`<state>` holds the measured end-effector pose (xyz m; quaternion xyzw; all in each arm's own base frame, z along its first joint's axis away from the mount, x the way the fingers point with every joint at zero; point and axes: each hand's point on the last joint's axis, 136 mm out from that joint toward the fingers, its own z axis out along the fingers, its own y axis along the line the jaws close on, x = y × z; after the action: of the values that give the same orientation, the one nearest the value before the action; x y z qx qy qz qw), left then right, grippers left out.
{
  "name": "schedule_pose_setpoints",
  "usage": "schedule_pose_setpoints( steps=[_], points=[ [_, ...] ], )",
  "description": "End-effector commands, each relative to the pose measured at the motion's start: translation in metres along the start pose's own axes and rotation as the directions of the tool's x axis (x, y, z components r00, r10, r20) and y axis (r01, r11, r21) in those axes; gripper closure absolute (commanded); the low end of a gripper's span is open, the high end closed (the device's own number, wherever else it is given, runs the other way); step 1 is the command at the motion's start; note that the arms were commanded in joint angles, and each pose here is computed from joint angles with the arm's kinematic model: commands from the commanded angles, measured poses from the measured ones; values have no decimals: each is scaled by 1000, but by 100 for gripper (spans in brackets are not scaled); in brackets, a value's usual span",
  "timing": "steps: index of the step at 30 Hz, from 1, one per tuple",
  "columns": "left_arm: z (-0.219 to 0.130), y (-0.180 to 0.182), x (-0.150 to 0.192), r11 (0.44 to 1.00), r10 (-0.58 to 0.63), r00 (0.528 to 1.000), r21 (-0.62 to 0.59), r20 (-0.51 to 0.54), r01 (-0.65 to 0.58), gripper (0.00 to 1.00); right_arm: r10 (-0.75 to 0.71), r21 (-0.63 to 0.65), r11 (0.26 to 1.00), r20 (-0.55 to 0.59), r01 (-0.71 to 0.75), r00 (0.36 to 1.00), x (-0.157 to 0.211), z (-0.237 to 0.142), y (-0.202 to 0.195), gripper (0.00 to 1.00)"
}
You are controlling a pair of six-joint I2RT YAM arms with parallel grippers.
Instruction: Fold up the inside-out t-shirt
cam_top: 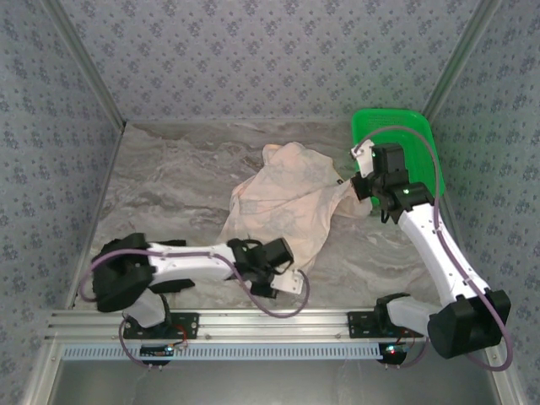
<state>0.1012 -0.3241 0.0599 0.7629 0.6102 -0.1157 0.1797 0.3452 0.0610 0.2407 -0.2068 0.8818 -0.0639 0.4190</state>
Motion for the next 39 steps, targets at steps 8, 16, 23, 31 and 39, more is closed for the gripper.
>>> schedule_pose_setpoints(
  steps=[8,16,23,31,39],
  points=[
    [-212,116,35,871,-259,886,-304,384,386,100,-109,-36,992,283,124,953,-75,-44,13,100],
    [-308,246,108,646,-379,798,-484,468,591,100,-8,5,1000,309,7,951,-168,11,-35,100],
    [-418,327,117,448,-279,801,-666,530,597,100,33,-37,999,445,-18,895,-247,-3,-63,100],
    [-478,264,70,485,-151,836,-698,528,528,100,-172,-9,977,544,211,821,-239,-104,-27,100],
    [-486,166,41,524,-46,817,-683,575,510,100,-176,41,979,651,198,739,-196,-214,-8,100]
  ],
)
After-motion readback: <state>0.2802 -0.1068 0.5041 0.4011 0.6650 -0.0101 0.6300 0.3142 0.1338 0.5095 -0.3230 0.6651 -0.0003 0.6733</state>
